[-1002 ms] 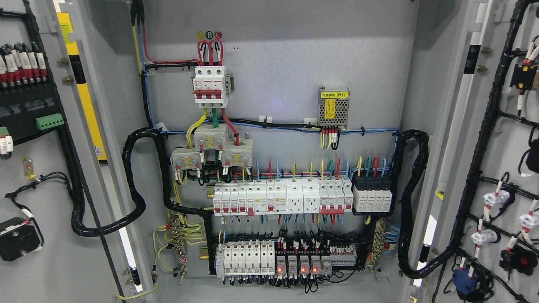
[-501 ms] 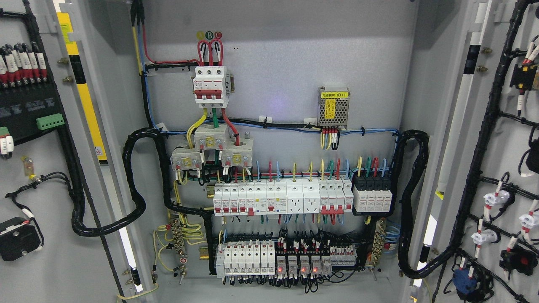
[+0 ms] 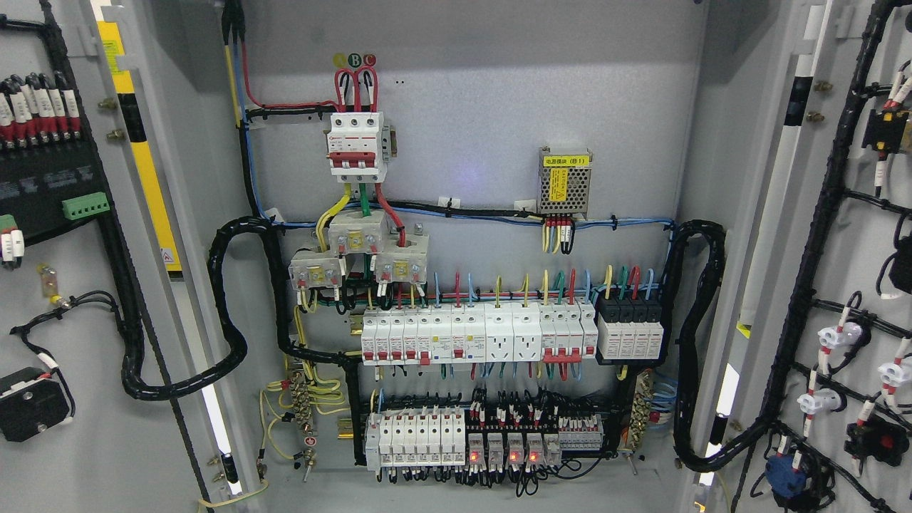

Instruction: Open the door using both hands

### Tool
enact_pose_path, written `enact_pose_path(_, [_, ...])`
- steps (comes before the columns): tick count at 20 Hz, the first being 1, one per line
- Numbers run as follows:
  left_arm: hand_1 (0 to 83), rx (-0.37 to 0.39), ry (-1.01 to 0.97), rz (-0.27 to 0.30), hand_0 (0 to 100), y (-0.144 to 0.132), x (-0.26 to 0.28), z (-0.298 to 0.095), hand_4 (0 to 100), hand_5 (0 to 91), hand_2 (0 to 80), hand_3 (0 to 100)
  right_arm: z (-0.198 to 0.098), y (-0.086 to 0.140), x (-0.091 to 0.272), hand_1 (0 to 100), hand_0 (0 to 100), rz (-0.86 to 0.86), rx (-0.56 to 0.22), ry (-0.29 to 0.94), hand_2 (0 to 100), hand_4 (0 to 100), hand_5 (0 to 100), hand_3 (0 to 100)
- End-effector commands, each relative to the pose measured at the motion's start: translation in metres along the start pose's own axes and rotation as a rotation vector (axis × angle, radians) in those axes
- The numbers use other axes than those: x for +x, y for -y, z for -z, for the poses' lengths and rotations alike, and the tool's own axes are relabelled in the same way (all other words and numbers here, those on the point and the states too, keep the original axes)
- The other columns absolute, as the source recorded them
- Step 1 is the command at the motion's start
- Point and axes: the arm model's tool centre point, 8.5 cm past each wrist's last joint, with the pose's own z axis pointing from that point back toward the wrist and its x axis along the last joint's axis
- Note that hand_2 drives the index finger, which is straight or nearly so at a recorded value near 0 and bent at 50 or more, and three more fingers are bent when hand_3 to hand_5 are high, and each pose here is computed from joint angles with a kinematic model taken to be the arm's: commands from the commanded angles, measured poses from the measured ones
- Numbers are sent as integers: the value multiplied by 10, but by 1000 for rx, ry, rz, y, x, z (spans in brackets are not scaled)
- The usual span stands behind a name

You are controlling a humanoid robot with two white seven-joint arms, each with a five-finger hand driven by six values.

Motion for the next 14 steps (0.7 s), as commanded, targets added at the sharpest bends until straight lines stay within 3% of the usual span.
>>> enact_pose_path(1, [0, 29, -117, 81, 0, -20, -17, -6, 0, 0, 0, 0, -5, -15, -46, 0, 242, 32, -6, -242, 0, 0, 0, 0])
enact_pose_path(5, [0, 33, -188, 74, 0, -22, -20, -6, 0, 0, 0, 0, -4, -1, -39, 0, 241, -19, -111, -246, 0, 0, 0, 0])
enact_pose_path(11, [0, 36, -194, 75, 0, -23, -19, -6, 0, 0, 0, 0, -3, 3, -37, 0, 242, -18, -128, -273, 0, 0, 0, 0])
enact_pose_path(14, [0, 27, -197, 103, 0, -22, -20, -6, 0, 0, 0, 0, -3, 4, -35, 0, 241, -18, -129, -272, 0, 0, 0, 0])
